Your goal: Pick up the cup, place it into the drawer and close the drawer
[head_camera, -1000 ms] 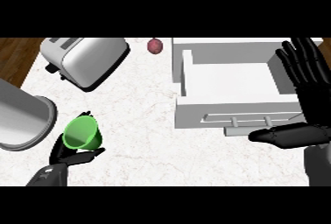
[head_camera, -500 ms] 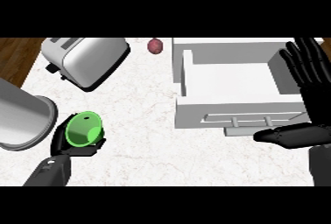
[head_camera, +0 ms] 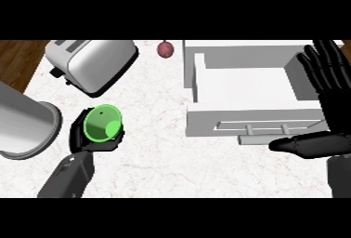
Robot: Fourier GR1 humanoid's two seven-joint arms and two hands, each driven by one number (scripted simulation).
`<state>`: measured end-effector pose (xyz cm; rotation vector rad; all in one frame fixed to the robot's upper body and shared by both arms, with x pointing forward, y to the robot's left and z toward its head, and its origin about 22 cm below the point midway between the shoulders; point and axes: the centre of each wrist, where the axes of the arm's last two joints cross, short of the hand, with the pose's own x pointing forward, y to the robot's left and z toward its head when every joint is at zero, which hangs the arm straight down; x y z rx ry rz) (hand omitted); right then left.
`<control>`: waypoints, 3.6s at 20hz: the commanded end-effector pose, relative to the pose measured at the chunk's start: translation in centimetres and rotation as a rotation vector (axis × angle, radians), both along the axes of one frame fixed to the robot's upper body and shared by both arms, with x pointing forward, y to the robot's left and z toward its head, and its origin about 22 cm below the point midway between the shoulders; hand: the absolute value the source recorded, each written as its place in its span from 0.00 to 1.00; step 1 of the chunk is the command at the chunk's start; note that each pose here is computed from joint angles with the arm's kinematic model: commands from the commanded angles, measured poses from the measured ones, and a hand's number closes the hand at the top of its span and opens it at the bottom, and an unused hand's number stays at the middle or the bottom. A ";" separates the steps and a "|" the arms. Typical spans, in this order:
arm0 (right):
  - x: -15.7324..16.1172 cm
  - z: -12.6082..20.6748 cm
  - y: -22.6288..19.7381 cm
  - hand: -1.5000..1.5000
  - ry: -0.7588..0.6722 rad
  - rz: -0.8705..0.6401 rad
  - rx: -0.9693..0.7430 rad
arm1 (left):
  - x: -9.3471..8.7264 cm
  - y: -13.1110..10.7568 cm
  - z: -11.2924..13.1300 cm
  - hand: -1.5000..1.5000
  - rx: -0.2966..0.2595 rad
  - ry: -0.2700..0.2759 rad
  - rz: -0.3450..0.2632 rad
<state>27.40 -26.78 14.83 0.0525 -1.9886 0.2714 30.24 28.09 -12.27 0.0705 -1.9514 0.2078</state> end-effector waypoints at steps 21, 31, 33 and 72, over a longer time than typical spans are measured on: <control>-0.6 -0.5 0.3 0.00 -0.001 -0.031 -0.016 | 12.9 -17.7 26.7 1.00 0.097 -0.224 -0.384; 0.6 0.1 1.0 0.00 -0.007 -0.018 -0.003 | 14.3 -24.2 31.3 1.00 0.220 -0.021 -0.313; 0.4 0.2 0.2 0.00 -0.001 -0.011 -0.011 | 14.0 -24.7 30.0 1.00 0.242 0.020 -0.297; 0.7 0.1 4.3 0.00 0.185 0.530 -0.648 | 13.7 -24.0 24.7 0.00 0.013 0.031 -0.349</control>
